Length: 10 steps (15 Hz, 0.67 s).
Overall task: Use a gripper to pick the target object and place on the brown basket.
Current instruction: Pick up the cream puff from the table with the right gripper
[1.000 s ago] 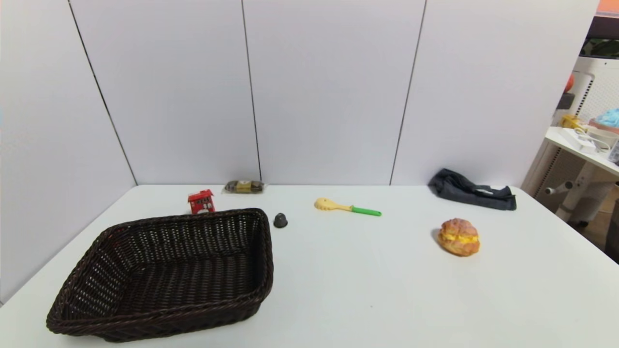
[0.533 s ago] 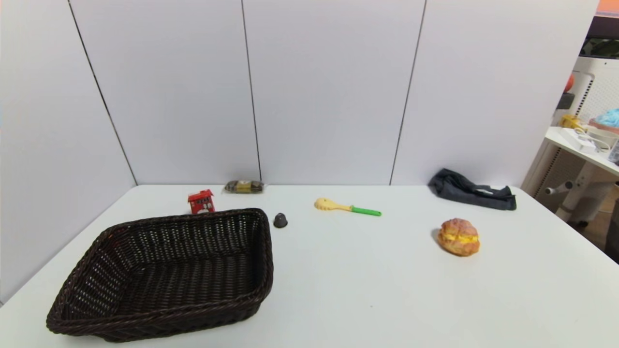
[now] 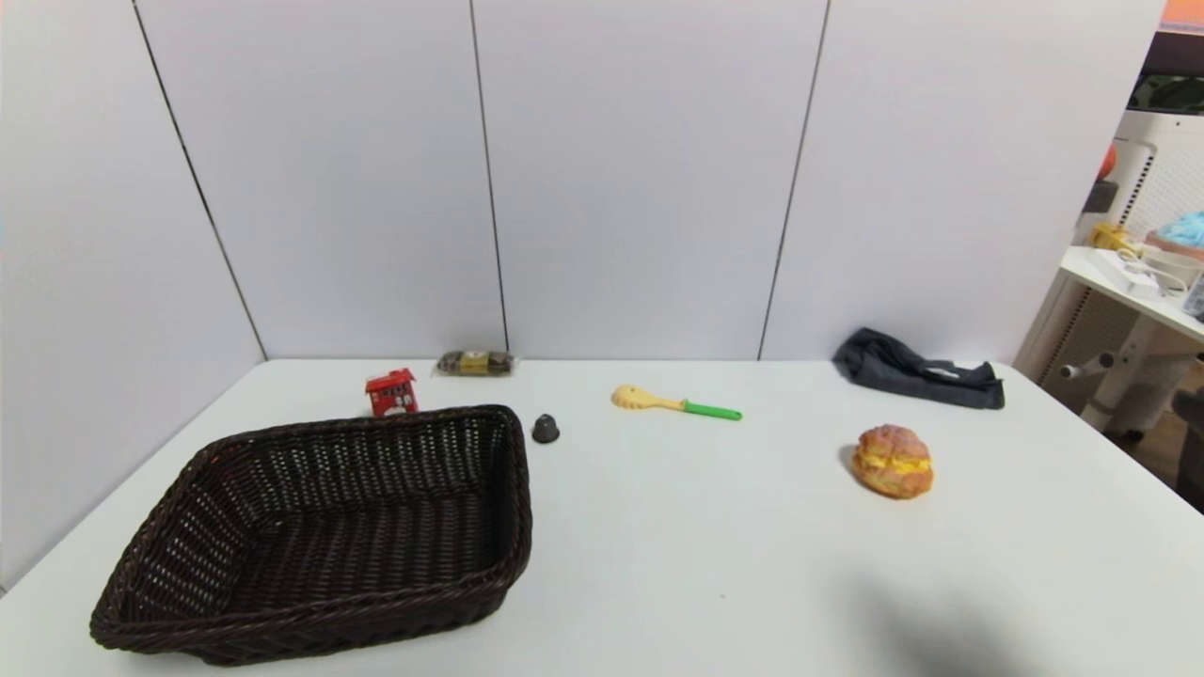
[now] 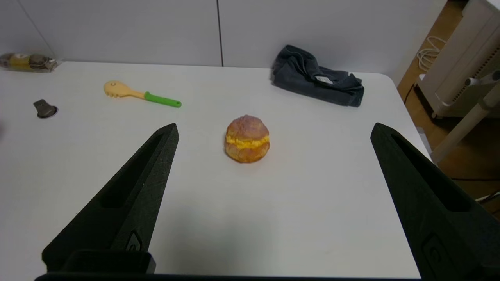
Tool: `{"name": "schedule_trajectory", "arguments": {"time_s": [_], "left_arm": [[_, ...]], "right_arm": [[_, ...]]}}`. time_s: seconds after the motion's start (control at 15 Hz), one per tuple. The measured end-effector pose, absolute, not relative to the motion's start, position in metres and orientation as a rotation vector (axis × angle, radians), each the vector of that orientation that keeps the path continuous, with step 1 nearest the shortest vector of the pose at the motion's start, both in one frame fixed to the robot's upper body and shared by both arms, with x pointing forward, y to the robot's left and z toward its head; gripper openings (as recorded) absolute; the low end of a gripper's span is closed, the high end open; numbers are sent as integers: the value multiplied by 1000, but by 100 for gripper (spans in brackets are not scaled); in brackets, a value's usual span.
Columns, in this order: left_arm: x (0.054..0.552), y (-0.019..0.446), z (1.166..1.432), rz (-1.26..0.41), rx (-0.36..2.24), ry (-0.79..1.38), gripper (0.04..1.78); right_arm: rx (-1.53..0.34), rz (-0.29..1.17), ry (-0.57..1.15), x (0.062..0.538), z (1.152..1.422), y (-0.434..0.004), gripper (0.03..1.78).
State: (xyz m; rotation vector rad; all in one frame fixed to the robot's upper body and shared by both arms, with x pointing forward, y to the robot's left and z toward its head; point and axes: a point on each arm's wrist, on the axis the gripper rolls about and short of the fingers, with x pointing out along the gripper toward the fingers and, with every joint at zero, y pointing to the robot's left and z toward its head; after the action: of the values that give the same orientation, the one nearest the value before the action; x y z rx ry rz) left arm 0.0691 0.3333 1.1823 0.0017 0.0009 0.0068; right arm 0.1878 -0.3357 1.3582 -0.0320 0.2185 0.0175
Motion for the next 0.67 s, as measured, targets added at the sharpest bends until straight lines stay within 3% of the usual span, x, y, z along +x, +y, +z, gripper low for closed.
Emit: {"name": "schedule_trajectory", "arguments": {"time_s": [0.13, 0.33, 0.67], "left_arm": [[69, 333, 1182, 7, 1, 1, 169], [69, 333, 1182, 7, 1, 1, 169], [69, 333, 1182, 7, 1, 1, 169]], "right_arm": [[-46, 24, 293, 238, 1375, -335, 170], [-72, 37, 468, 303, 1377, -334, 170], [-96, 76, 793, 374, 1355, -324, 170]]}}
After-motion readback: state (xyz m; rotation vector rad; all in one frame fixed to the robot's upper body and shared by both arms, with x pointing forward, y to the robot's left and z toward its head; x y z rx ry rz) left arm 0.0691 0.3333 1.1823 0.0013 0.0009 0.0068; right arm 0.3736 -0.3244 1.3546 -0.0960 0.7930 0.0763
